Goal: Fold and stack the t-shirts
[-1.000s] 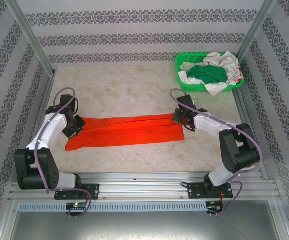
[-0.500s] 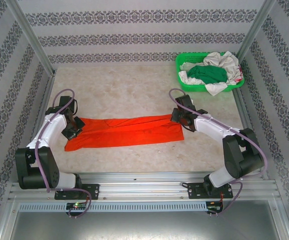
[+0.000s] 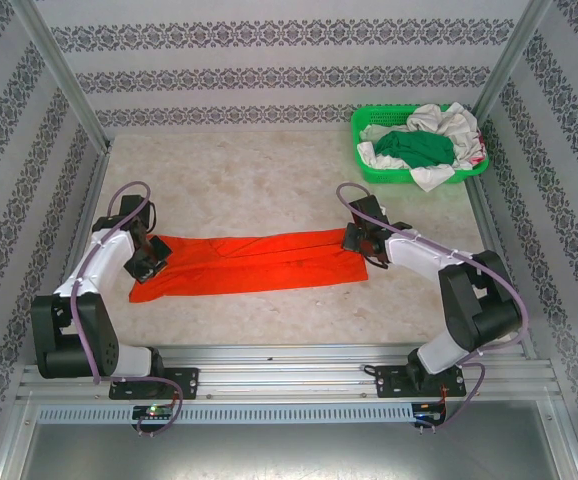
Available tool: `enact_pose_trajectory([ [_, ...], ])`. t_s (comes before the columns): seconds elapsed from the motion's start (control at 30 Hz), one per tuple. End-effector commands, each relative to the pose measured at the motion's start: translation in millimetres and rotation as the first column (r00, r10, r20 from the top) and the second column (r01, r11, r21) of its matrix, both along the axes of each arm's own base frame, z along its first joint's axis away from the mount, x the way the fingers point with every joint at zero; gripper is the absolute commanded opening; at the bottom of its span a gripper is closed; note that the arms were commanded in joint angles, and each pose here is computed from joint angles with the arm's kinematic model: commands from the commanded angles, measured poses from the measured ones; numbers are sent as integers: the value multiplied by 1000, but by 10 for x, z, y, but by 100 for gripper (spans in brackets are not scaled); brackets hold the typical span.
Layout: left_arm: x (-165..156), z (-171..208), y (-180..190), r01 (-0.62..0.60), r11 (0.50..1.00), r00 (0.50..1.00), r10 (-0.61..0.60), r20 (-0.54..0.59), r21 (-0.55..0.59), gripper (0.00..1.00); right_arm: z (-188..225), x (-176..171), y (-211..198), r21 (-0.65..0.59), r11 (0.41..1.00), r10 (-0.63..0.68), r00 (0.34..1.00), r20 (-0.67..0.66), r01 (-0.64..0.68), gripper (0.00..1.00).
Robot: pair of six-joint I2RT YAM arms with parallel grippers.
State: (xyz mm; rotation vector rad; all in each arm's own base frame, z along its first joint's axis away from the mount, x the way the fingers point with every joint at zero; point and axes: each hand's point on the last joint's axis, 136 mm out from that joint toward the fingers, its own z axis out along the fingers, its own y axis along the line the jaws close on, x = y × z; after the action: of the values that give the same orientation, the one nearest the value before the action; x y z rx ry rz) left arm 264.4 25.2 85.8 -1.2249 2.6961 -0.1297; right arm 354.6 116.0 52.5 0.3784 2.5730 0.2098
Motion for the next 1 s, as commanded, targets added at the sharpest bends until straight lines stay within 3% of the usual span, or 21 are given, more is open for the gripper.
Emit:
enact_pose_trajectory([
  [0.0,56,229,33,-18,1000,998,18,54,1,1,7,32,78,14,1000,2,1000,6,-3,1],
  [0.3,93,306,-8,-15,1000,996,17,83,-23,1,156,236,134,27,1000,11,998,61,-13,1],
  [0.7,391,487,54,-13,1000,992,13,128,-3,1,632,1160,108,11,1000,24,983,180,-27,0],
  [0.83,371,486,59,-14,1000,993,13,120,1,1,694,1166,83,20,999,21,981,192,-26,0],
  [0.97,270,408,40,-16,1000,995,16,96,-7,1,510,958,62,44,999,14,988,151,-21,1],
])
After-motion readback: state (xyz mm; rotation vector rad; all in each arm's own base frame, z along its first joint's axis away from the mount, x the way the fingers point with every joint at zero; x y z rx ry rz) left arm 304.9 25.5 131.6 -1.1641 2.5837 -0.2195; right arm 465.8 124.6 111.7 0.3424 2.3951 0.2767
